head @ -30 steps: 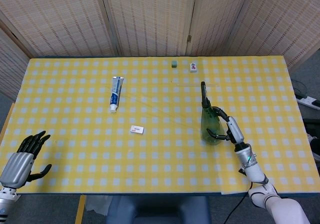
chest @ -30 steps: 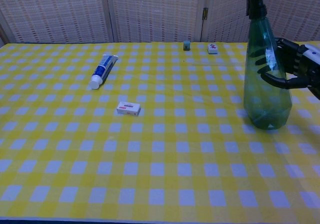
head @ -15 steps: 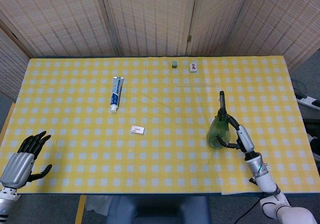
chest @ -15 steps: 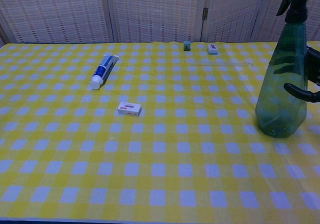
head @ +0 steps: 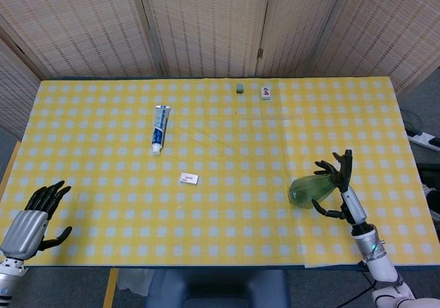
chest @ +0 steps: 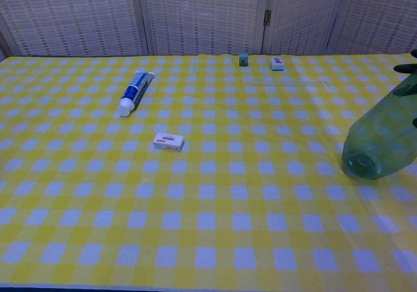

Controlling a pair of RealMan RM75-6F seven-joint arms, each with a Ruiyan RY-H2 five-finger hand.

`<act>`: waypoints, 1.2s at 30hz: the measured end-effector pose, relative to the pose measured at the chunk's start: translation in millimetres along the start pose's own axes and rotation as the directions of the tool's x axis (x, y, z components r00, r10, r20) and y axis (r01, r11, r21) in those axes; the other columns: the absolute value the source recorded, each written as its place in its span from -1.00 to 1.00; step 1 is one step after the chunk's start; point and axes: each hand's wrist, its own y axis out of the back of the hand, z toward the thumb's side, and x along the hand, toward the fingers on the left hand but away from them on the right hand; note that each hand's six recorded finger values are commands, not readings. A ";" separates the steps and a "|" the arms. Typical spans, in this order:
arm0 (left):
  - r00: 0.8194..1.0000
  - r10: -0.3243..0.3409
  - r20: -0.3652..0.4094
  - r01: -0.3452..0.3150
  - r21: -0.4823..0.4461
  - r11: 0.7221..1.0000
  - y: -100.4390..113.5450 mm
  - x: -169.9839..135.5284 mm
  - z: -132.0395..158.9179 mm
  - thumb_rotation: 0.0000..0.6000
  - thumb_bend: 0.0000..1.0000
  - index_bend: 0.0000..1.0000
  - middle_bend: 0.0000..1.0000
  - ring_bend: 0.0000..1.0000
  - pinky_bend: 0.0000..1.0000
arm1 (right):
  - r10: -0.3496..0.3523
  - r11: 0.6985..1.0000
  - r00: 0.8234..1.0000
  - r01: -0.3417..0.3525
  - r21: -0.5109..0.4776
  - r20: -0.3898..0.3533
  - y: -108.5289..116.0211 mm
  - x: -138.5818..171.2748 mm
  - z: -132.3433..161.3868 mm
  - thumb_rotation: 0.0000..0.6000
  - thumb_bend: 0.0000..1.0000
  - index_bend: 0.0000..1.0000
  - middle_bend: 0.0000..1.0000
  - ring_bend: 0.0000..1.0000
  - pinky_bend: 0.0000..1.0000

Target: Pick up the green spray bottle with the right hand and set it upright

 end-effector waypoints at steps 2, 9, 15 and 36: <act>1.000 -0.002 0.002 0.002 0.002 1.000 -0.6 0.0 0.6 1.00 -0.25 -1.00 -0.96 -0.91 -1.00 | -0.006 1.000 1.000 0.006 0.008 0.001 5.1 3.7 1.7 1.00 -0.22 -1.00 -0.81 -0.62 -1.00; 1.000 -0.004 0.006 0.004 0.007 1.000 -1.7 -0.1 2.5 1.00 -0.25 -1.00 -0.96 -0.91 -1.00 | -0.008 1.000 1.000 0.007 0.025 0.026 13.4 3.7 3.1 1.00 -0.22 -1.00 -0.84 -0.64 -1.00; 1.000 0.000 0.006 0.000 0.007 1.000 -0.9 -0.4 1.8 1.00 -0.25 -1.00 -0.96 -0.91 -1.00 | -0.018 1.000 0.999 0.017 0.023 0.035 16.4 4.3 3.6 1.00 -0.23 -1.00 -0.90 -0.68 -1.00; 1.000 0.016 0.021 -0.017 0.050 0.999 -2.7 1.1 6.3 1.00 -0.25 -1.00 -0.95 -0.91 -1.00 | -0.092 0.948 0.995 0.077 0.307 0.035 75.0 52.3 28.8 1.00 -0.36 -1.00 -1.00 -0.94 -1.00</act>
